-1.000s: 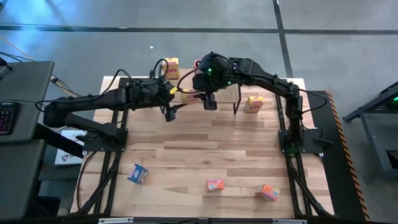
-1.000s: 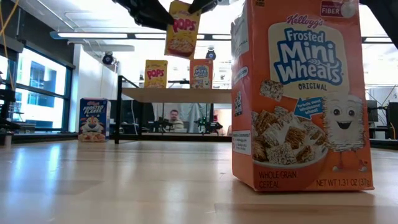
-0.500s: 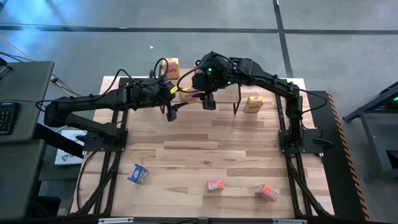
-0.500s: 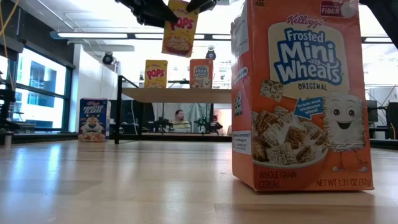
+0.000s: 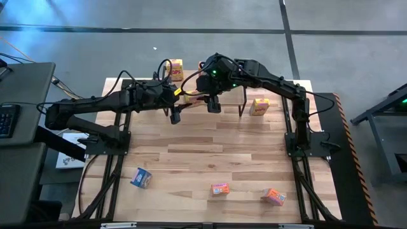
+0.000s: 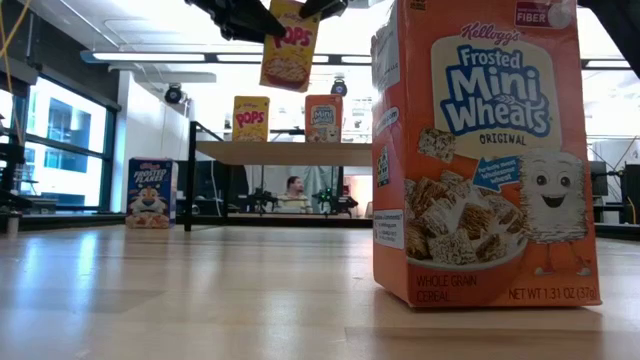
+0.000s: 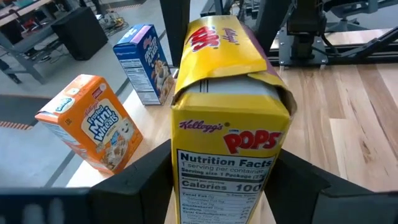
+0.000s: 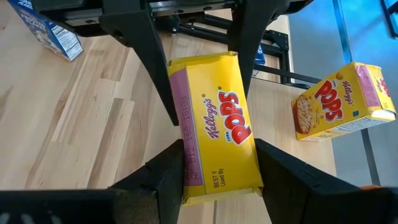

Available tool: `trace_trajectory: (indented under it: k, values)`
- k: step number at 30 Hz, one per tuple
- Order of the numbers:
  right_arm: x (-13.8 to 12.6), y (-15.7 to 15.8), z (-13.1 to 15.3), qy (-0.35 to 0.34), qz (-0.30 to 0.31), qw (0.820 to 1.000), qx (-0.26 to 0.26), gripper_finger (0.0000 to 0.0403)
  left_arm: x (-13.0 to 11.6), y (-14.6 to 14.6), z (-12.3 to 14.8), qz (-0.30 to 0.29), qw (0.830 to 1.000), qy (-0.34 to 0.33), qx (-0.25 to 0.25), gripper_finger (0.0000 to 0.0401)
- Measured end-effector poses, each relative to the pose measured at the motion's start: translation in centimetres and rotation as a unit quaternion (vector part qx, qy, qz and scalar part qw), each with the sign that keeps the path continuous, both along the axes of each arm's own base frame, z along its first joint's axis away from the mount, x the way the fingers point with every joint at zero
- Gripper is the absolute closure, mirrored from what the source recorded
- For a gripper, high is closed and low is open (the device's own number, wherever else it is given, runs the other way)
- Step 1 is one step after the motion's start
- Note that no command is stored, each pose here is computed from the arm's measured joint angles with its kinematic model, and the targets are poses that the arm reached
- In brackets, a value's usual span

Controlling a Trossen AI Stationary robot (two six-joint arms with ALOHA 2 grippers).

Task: Stack cereal on shelf
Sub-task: Put the bottom yellow cereal box on the shelf aligned with the other yellow cereal box

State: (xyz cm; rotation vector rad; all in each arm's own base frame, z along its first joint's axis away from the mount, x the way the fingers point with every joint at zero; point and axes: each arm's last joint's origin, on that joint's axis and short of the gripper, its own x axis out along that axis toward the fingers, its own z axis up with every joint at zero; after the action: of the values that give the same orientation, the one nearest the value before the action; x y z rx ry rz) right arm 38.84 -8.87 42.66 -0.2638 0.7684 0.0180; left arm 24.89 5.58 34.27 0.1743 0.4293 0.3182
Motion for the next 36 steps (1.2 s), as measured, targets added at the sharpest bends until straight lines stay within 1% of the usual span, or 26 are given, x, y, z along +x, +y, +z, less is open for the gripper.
trace_trajectory:
  k: [14,24,36]
  values:
    - [0.0,0.0,-0.04,0.001,0.0,1.0,0.0,0.0231,-0.06,0.0,0.03,0.0,1.0,0.0,-0.001,0.0198]
    - [-0.01,0.04,-0.06,0.003,0.001,1.0,0.001,0.0231,-0.04,-0.06,0.0,-0.014,1.0,-0.001,-0.008,0.0231]
    - [0.01,0.01,-0.04,0.001,-0.003,1.0,0.003,0.0231,-0.1,0.22,0.01,-0.014,1.0,-0.002,-0.009,0.0233]
